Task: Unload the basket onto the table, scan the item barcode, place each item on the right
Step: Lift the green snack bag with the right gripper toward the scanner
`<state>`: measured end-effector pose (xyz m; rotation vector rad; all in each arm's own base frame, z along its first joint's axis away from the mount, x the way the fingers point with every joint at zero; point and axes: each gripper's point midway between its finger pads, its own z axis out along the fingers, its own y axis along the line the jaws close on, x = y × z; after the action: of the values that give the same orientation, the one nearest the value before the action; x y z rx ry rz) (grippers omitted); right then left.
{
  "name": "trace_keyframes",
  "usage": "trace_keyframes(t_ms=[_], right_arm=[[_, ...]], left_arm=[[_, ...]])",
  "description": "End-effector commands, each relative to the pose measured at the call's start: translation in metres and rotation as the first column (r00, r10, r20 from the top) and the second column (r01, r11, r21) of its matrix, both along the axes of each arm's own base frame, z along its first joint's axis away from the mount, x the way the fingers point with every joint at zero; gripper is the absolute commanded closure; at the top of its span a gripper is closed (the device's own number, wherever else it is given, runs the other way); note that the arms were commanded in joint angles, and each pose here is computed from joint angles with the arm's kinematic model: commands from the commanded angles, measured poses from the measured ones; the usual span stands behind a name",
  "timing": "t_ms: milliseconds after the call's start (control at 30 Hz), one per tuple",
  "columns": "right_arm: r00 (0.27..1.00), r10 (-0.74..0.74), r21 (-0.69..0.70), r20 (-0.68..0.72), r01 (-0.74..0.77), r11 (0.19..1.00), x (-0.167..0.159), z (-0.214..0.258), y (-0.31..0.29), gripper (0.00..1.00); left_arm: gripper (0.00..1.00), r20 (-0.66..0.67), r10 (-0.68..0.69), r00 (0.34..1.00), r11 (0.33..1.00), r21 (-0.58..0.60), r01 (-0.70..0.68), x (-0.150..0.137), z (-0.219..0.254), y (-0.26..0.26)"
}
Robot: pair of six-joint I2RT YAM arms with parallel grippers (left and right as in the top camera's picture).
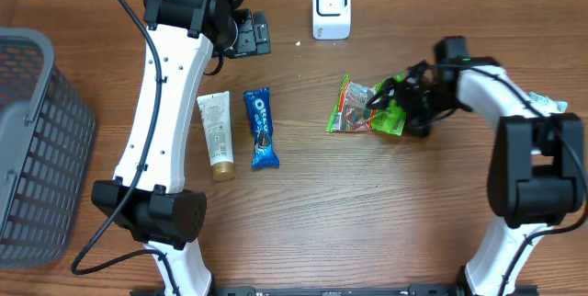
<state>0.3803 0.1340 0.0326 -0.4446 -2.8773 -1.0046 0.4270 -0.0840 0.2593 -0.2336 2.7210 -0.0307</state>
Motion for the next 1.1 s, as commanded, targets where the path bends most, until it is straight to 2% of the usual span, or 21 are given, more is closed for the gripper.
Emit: trace_keyframes(t_ms=[0,167,200,233,300,333,367,500,533,600,633,667,700,833,867,967,1067], right_arm=[[0.998,-0.055,-0.161,-0.006,0.053,0.986,0.005,-0.013,0.011,0.04],[0.997,-0.005,-0.247,0.081,0.025,0.969,0.012,-0.026,0.027,0.05],[0.997,-0.001,-0.248,0.081,0.021,0.969,0.011,-0.028,0.029,0.08],[0.997,0.0,-0.25,0.083,0.021,0.968,0.012,-0.028,0.028,0.13],[0.995,-0.016,-0.309,0.098,0.045,0.95,0.016,-0.032,0.014,0.36],[0.994,-0.021,-0.343,0.104,0.056,0.938,0.018,-0.034,0.007,0.43],[0.994,-0.022,-0.372,0.109,0.061,0.926,0.019,-0.037,0.002,0.48],[0.988,0.084,-0.392,0.133,-0.025,0.92,0.022,-0.052,0.004,0.56],[0.988,0.087,-0.394,0.126,-0.031,0.919,0.021,-0.056,0.005,0.68],[0.988,0.092,-0.384,0.122,-0.038,0.922,0.019,-0.055,0.006,0.8],[0.987,0.105,-0.365,0.121,-0.054,0.929,0.018,-0.054,0.01,0.84],[0.983,0.139,-0.312,0.117,-0.096,0.945,0.015,-0.049,0.016,0.94],[0.982,0.151,-0.256,0.11,-0.119,0.96,0.014,-0.042,0.022,0.96],[0.986,0.13,-0.014,0.105,-0.13,0.991,0.019,-0.004,0.035,0.96],[0.987,0.108,0.125,0.117,-0.123,0.985,0.026,0.022,0.037,0.96],[0.991,0.06,0.296,0.118,-0.092,0.951,0.035,0.058,0.028,0.96],[0.991,0.024,0.408,0.129,-0.075,0.91,0.039,0.087,0.015,0.96]], left_arm=[[0.0,-0.002,-0.02,1.0,1.0,0.008,0.02,0.0,-0.001,-0.003],[0.0,-0.002,-0.02,1.0,1.0,0.008,0.02,0.0,-0.001,-0.003],[0.0,-0.002,-0.02,1.0,1.0,0.008,0.02,0.0,-0.001,-0.003],[0.0,-0.002,-0.02,1.0,1.0,0.008,0.02,0.0,-0.001,-0.003],[0.0,-0.002,-0.02,1.0,1.0,0.008,0.02,0.0,-0.001,-0.003],[0.0,-0.002,-0.02,1.0,1.0,0.008,0.02,0.0,-0.001,-0.003],[0.0,-0.002,-0.02,1.0,1.0,0.008,0.02,0.0,-0.001,-0.003],[0.0,-0.002,-0.02,1.0,1.0,0.008,0.02,0.0,-0.001,-0.003],[0.0,-0.002,-0.02,1.0,1.0,0.008,0.02,0.0,-0.001,-0.003],[0.0,-0.002,-0.02,1.0,1.0,0.008,0.02,0.0,-0.001,-0.003],[0.0,-0.002,-0.02,1.0,1.0,0.008,0.02,0.0,-0.001,-0.003],[0.0,-0.002,-0.02,1.0,1.0,0.008,0.02,0.0,-0.001,-0.003],[0.0,-0.002,-0.02,1.0,1.0,0.008,0.02,0.0,-0.001,-0.003],[0.0,-0.002,-0.02,1.0,1.0,0.008,0.02,0.0,-0.001,-0.003],[0.0,-0.002,-0.02,1.0,1.0,0.008,0.02,0.0,-0.001,-0.003],[0.0,-0.002,-0.02,1.0,1.0,0.008,0.02,0.0,-0.001,-0.003],[0.0,-0.002,-0.02,1.0,1.0,0.008,0.02,0.0,-0.001,-0.003]])
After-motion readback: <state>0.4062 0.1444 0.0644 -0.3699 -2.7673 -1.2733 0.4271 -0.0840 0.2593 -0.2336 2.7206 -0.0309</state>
